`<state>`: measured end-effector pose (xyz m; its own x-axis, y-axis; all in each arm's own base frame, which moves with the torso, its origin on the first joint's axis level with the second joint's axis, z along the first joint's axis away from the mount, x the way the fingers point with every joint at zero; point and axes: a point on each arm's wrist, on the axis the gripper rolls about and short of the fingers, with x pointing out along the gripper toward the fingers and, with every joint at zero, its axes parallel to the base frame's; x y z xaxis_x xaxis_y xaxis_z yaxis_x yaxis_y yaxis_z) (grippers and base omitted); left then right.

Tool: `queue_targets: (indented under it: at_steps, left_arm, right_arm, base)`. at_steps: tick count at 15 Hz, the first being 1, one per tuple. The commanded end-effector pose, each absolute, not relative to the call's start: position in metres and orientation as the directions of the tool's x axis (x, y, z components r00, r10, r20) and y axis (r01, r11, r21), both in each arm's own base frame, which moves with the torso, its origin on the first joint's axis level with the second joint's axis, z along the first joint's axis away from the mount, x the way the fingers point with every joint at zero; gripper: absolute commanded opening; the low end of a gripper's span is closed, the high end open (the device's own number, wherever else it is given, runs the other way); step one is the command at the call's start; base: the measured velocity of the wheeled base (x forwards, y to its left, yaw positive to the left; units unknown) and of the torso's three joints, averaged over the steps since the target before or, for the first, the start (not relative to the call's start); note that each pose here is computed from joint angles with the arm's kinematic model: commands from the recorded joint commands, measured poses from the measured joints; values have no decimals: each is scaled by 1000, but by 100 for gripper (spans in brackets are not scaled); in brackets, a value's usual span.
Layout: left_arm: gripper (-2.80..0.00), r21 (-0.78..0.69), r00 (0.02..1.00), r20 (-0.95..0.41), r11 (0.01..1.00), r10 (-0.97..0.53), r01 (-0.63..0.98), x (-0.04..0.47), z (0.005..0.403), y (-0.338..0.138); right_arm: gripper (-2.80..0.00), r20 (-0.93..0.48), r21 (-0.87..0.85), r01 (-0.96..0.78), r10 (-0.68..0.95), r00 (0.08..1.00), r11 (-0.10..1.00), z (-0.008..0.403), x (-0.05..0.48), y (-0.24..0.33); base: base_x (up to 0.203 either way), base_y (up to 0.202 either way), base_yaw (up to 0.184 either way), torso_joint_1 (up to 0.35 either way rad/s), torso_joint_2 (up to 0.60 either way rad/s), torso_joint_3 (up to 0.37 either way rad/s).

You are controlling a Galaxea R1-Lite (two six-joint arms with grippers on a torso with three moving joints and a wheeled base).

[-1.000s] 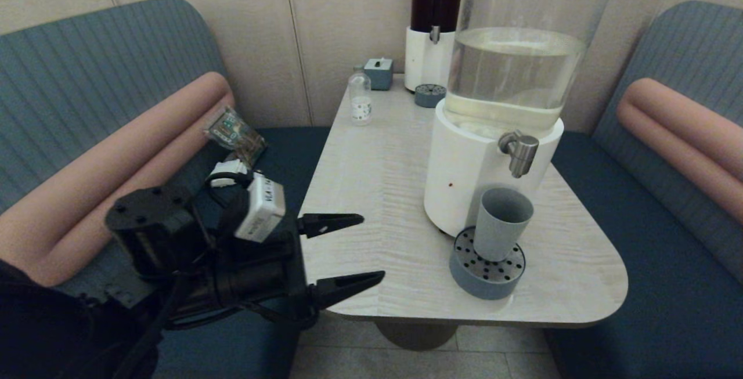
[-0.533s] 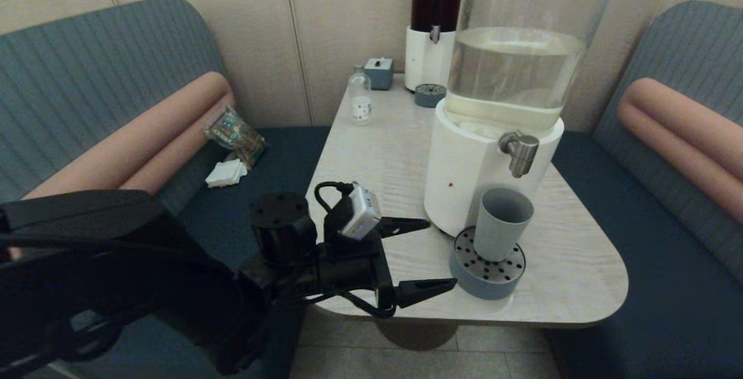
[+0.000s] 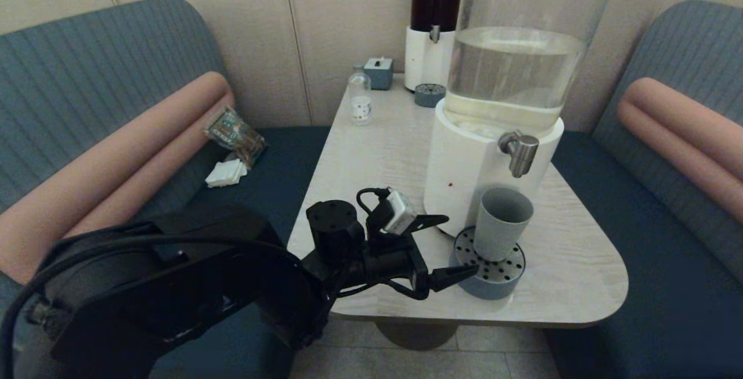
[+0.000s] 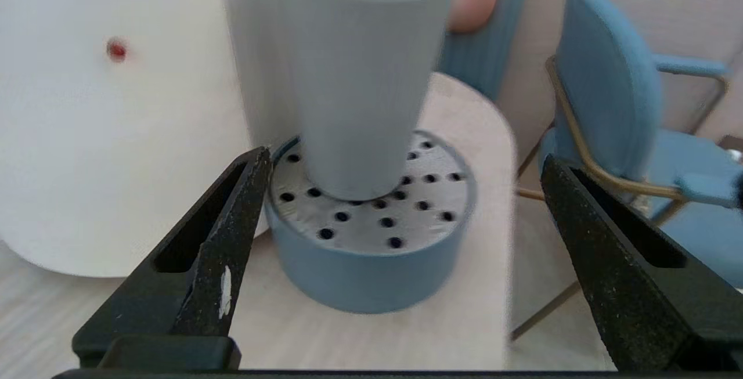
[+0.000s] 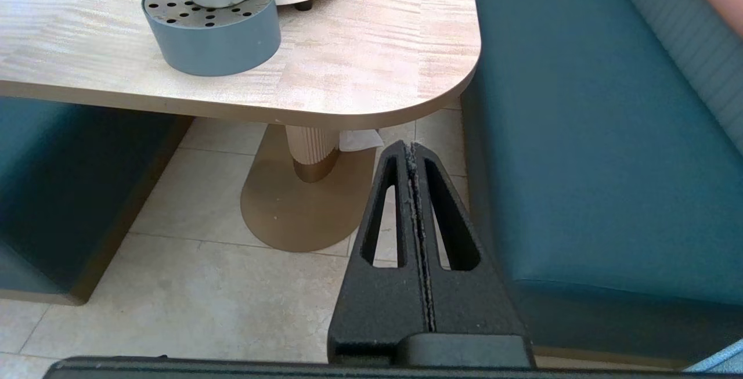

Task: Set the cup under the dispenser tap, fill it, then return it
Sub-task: Place the cup next to the water dispenser

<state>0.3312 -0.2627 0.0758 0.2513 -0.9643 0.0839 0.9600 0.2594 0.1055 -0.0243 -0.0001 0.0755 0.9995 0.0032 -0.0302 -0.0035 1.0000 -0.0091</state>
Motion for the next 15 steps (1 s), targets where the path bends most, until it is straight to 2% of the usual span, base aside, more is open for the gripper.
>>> queue_targets:
  at_steps: [1, 6, 15]
  left_arm:
    - [0, 112, 244, 99, 254, -965, 961, 340, 67, -273]
    - [0, 137, 263, 177, 288, -949, 948, 358, 76, -292]
    - [0, 131, 258, 194, 286, -946, 949, 358, 72, -323]
  right_arm:
    - [-280, -31, -9, -5, 5, 1000, 1000, 76, -24, 0]
    - [-280, -31, -9, -4, 3, 1000, 1000, 76, -24, 0]
    - [-280, -31, -9, -5, 5, 1000, 1000, 76, -24, 0]
  base:
    - [0, 0, 0, 0, 0, 0]
    - [0, 0, 0, 0, 0, 0]
    - [0, 0, 0, 0, 0, 0]
